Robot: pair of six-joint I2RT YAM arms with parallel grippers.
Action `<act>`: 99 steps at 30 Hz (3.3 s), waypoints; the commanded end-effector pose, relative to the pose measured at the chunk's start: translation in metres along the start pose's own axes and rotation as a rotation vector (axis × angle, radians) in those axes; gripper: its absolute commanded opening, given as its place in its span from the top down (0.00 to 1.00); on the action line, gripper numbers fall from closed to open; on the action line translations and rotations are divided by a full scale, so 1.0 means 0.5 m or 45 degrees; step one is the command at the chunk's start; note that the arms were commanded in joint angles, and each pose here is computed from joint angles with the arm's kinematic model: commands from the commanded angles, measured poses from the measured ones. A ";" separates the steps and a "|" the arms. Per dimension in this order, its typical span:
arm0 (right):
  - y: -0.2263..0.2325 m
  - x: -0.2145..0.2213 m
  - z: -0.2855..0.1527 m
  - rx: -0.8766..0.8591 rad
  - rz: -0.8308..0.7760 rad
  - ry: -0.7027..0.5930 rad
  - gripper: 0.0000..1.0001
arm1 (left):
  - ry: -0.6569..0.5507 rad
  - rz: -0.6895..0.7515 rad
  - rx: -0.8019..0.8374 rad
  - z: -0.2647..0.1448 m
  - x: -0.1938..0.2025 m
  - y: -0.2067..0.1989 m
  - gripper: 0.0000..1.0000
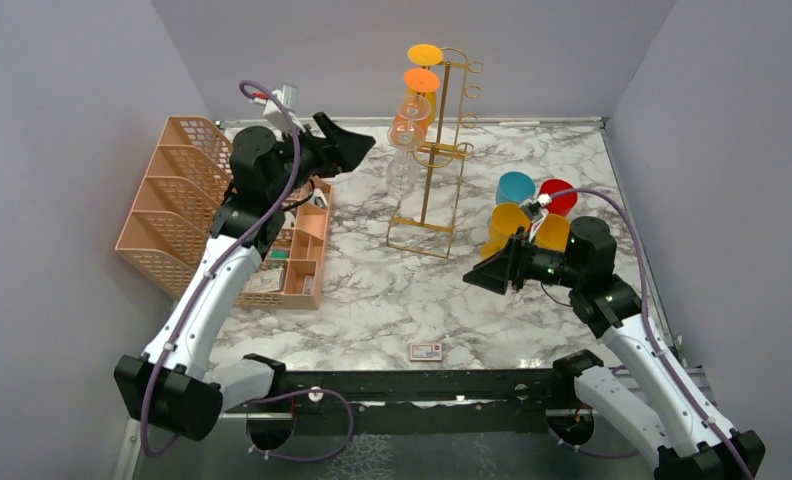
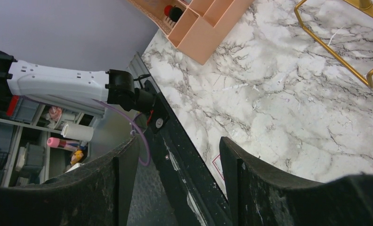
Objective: Take the wine glass off the wine glass rack
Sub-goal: Pick up the wine glass from the wine rack.
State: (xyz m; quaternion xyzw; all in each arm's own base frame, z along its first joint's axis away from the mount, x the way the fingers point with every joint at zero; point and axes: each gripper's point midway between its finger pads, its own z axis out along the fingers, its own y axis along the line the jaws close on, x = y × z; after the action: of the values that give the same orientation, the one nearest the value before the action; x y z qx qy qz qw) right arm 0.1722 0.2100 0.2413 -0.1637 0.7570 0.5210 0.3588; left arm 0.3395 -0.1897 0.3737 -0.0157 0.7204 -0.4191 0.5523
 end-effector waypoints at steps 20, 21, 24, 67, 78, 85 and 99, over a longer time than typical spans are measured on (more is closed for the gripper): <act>-0.026 0.005 0.007 0.060 0.031 0.016 0.34 | 0.225 0.019 0.123 0.172 -0.005 -0.064 0.55; -0.028 0.007 0.007 0.062 0.034 0.019 0.34 | 0.240 0.027 0.121 0.175 -0.001 -0.064 0.55; -0.029 0.008 0.005 0.073 0.033 0.022 0.34 | 0.269 0.043 0.085 0.178 0.007 -0.053 0.56; -0.063 0.007 0.003 0.199 0.048 0.031 0.33 | 0.226 -0.018 0.060 0.160 -0.013 -0.066 1.00; -0.068 0.011 0.002 0.220 0.070 0.036 0.33 | 0.119 -0.078 0.030 0.151 -0.058 -0.083 1.00; -0.068 0.013 0.001 0.220 0.062 0.038 0.33 | 0.087 -0.110 0.043 0.151 -0.073 -0.090 1.00; -0.069 0.017 0.002 0.214 0.061 0.045 0.33 | -0.021 -0.185 0.087 0.147 -0.101 -0.098 1.00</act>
State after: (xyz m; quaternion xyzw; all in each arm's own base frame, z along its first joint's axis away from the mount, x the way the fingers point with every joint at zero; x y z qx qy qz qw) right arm 0.1863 0.1985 0.2040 -0.1176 0.8128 0.4631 0.3333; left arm 0.3992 -0.2498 0.4048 -0.0464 0.7412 -0.4651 0.4818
